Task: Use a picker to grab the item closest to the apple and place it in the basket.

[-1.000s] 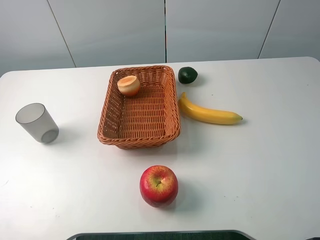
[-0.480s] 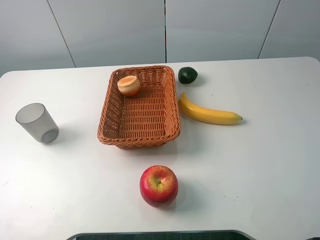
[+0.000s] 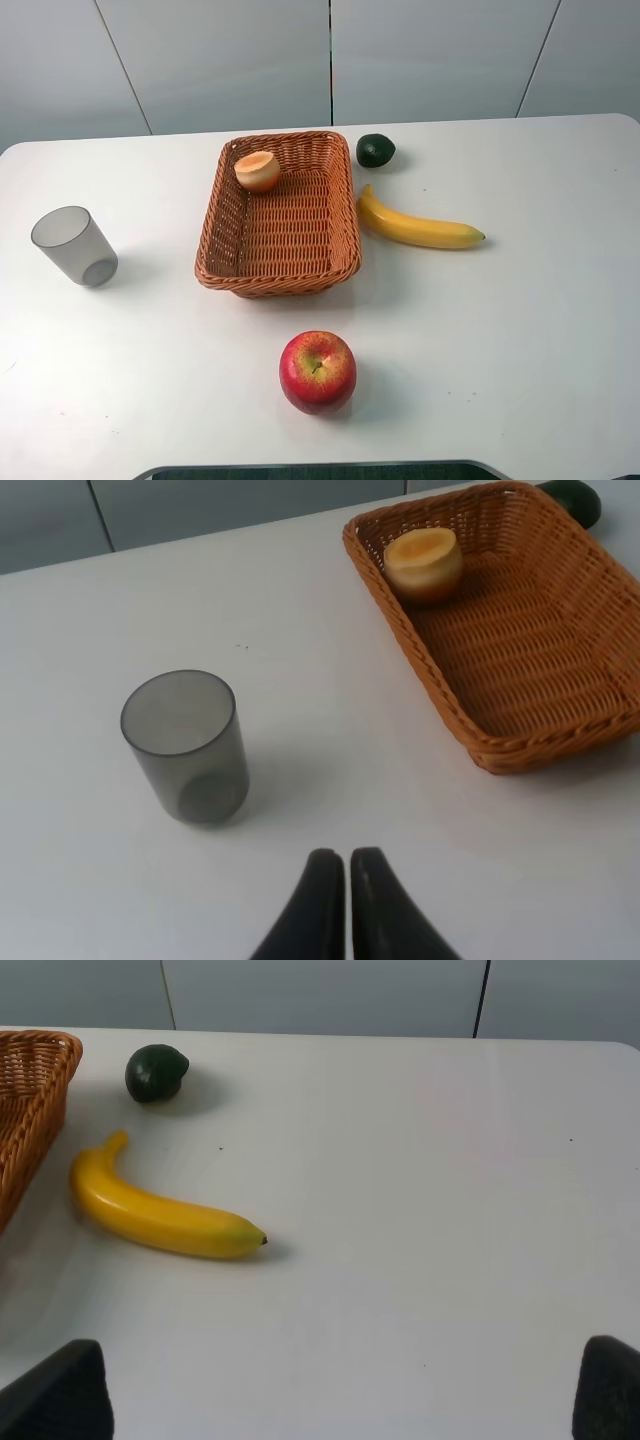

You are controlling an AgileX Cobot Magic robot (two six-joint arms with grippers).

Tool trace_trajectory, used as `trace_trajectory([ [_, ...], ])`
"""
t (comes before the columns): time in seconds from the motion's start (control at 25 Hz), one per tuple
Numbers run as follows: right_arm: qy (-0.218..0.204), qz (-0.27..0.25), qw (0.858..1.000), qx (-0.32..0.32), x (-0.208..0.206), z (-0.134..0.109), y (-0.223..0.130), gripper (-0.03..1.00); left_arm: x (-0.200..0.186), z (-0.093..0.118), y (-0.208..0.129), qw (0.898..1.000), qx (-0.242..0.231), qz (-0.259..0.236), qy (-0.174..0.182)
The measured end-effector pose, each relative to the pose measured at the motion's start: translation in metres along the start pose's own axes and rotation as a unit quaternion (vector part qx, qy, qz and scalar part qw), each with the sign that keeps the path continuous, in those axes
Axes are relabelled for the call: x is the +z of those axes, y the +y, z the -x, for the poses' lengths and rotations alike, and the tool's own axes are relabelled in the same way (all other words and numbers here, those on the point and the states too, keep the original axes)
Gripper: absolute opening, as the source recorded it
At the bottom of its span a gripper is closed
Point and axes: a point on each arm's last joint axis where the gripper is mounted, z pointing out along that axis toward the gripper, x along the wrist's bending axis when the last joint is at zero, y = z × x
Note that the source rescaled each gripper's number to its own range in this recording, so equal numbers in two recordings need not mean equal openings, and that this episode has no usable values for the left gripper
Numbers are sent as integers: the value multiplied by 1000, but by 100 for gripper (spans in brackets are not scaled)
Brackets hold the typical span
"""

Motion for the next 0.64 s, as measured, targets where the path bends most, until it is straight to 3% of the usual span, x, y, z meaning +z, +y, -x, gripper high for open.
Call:
trace_trajectory([
  [0.64,0,0,1000,4,0,0,0,100,0,0,0,1000,0,0,0],
])
